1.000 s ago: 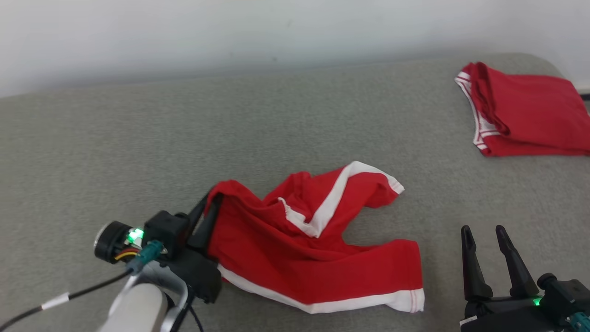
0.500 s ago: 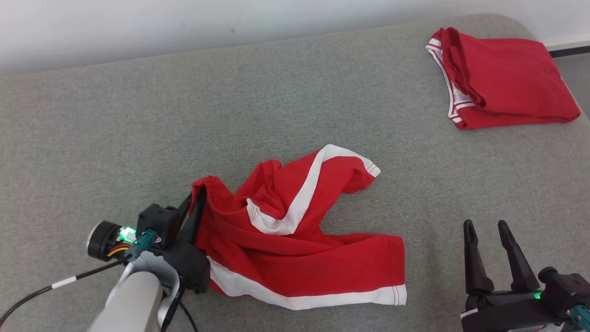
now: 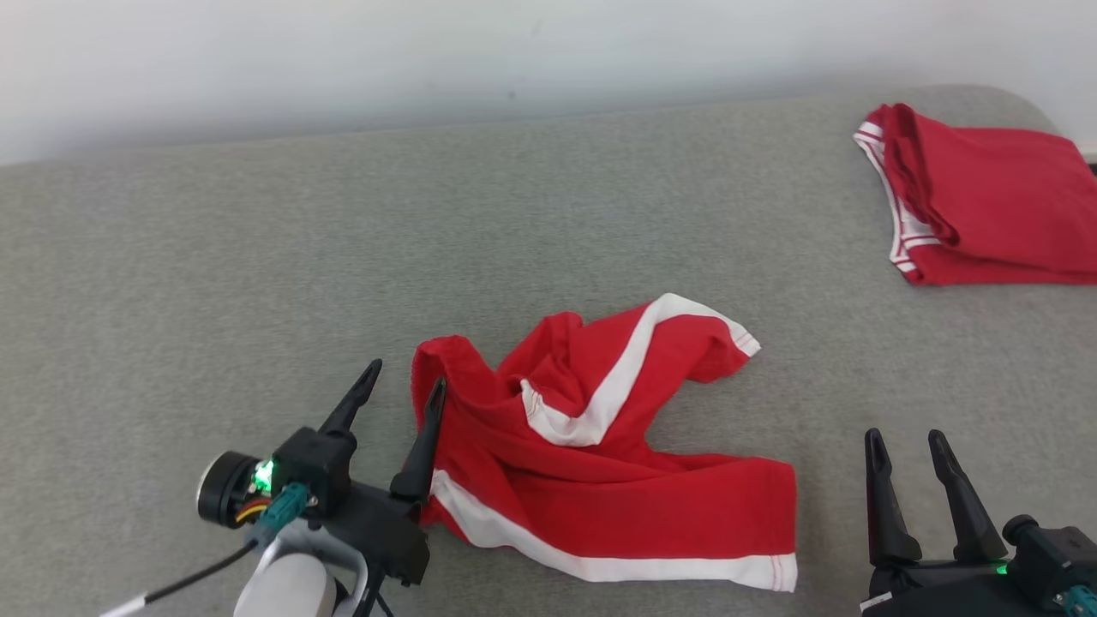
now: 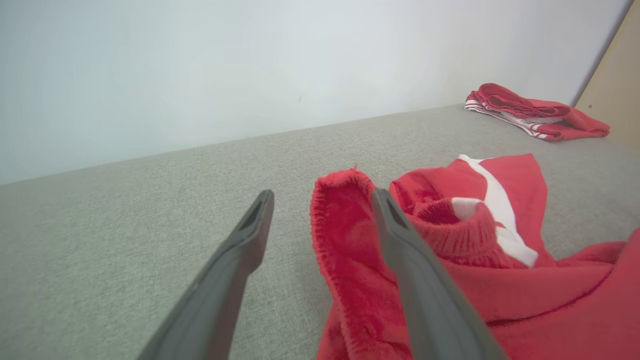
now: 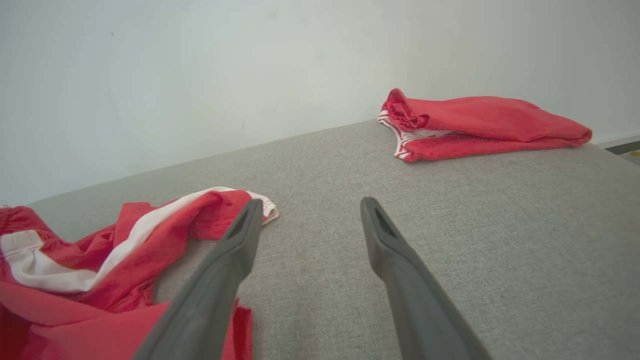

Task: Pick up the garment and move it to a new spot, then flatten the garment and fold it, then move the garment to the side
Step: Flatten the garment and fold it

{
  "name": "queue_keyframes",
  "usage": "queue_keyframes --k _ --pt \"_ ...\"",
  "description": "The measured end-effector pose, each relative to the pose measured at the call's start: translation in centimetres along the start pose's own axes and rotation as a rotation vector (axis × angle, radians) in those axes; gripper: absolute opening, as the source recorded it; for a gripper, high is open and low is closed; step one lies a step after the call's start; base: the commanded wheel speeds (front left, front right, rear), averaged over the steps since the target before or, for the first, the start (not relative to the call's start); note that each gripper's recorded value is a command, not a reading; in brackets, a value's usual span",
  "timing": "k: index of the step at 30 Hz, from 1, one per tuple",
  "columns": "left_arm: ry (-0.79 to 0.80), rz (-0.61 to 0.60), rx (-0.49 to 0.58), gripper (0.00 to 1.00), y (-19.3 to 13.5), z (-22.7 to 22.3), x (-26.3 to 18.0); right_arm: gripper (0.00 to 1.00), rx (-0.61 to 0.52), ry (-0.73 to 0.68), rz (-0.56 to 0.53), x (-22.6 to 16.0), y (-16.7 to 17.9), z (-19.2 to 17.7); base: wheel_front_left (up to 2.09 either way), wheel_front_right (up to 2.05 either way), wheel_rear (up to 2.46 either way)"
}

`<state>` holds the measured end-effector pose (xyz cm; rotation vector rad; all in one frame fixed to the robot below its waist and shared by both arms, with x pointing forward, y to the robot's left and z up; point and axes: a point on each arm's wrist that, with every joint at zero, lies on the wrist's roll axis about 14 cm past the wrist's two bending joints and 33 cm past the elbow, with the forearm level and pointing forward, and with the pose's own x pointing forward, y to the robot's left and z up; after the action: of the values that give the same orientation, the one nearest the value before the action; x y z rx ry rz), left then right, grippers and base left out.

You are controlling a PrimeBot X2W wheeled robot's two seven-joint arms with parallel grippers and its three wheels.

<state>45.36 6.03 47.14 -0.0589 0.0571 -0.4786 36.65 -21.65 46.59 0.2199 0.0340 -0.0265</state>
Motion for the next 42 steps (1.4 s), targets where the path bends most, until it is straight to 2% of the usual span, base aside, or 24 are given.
queue_keyframes --k 11,17,23,42 --pt "-0.149 0.205 0.005 1.0 4.0 4.2 -5.9 1.0 0.009 -0.016 0.087 0.6 2.8 0.4 0.0 0.0 0.0" --pt "-0.171 0.325 0.028 1.0 6.3 4.9 -9.8 1.0 0.002 -0.038 0.122 0.0 3.9 1.2 0.0 0.0 0.0" --pt "-0.192 0.408 0.029 1.0 7.1 5.2 -12.9 1.0 -0.007 -0.059 0.135 -1.1 4.1 1.9 0.0 0.0 0.0" --pt "-0.146 0.464 0.03 1.0 6.5 3.2 -16.3 1.0 -0.003 -0.042 0.13 -4.2 4.6 1.3 0.0 0.0 0.0"
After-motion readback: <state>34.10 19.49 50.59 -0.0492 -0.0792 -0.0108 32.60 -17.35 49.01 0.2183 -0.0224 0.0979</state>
